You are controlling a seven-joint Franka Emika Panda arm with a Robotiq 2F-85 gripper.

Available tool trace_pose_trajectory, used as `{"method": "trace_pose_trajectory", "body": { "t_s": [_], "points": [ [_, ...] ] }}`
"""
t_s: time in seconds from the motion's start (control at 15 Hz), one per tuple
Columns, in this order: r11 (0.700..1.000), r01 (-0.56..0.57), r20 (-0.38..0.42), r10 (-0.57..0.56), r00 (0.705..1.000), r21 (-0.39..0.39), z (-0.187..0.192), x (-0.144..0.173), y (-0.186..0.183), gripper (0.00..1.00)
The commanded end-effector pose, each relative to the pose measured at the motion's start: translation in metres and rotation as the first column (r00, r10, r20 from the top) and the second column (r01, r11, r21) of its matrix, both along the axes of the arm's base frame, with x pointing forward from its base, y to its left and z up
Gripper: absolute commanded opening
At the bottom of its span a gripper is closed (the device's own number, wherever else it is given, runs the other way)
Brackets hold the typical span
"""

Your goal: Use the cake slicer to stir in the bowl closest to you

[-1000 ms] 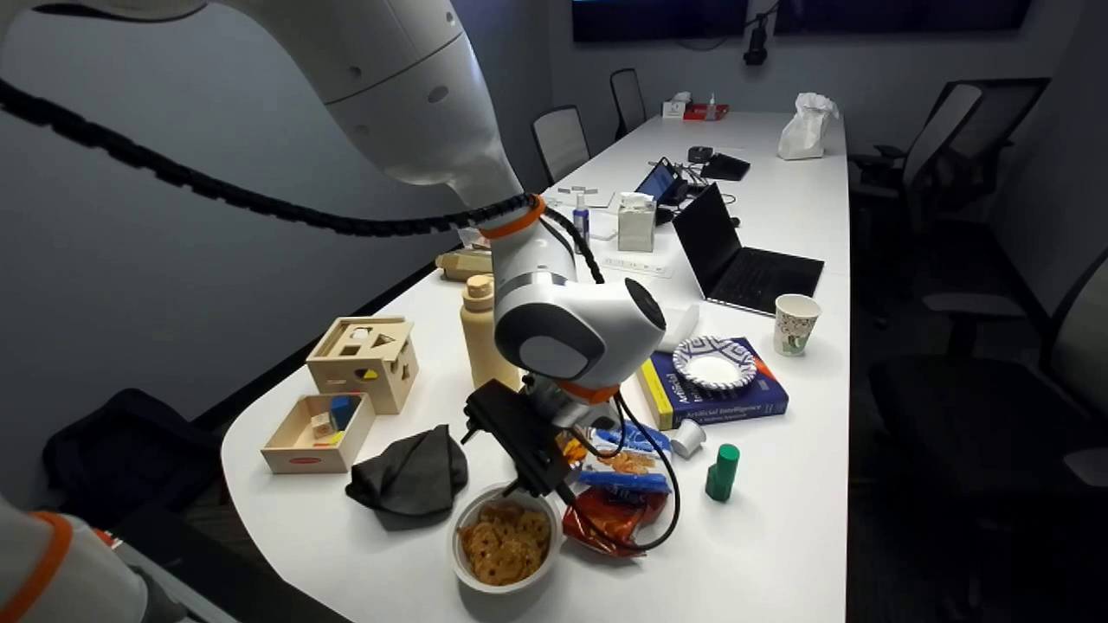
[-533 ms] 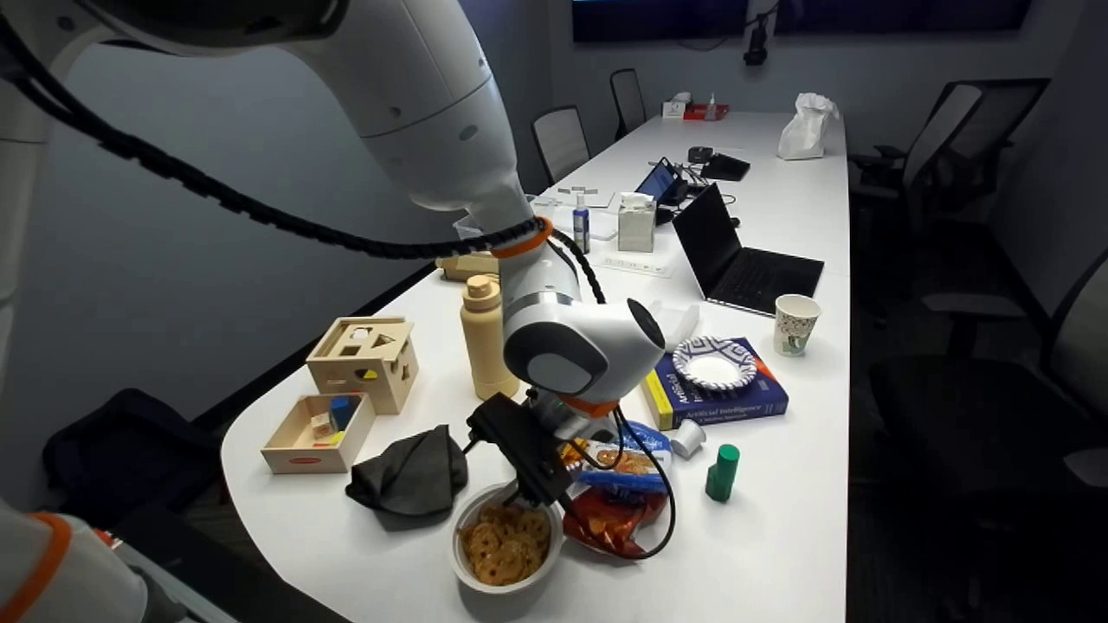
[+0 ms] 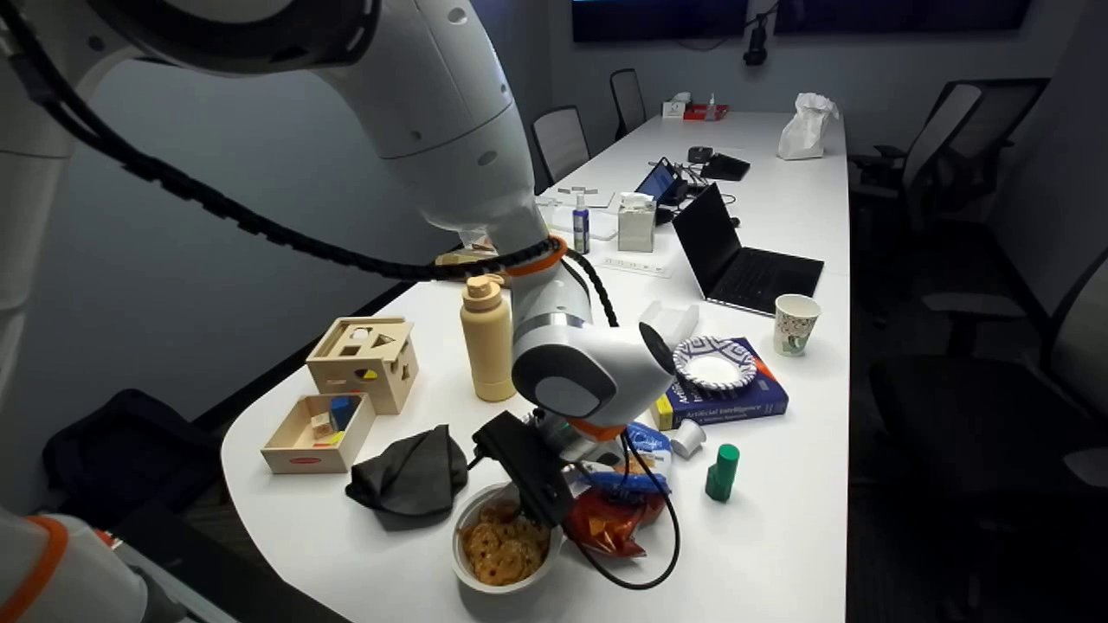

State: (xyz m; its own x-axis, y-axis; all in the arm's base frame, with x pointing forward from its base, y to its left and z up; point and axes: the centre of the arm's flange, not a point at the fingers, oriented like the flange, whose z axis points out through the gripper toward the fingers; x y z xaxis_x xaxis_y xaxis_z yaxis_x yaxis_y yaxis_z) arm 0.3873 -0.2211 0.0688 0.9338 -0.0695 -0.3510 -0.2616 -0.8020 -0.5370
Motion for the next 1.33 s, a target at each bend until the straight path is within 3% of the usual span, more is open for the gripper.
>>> {"method": "trace_pose_trajectory", "body": {
  "t_s": [0.0,0.53,0.93,1.27],
  "points": [
    [1.0,0.017,0.019,-0.018,1.0,0.02,-0.006,0.006,0.0,0.65],
    [1.0,0.028,0.022,-0.028,0.999,0.011,-0.001,0.006,-0.007,0.02],
    [0.999,0.035,0.03,-0.035,0.999,0.026,-0.003,0.006,-0.009,0.01],
    [0.999,0.023,0.021,-0.024,0.999,0.026,0.027,-0.002,-0.012,0.01]
  ]
}}
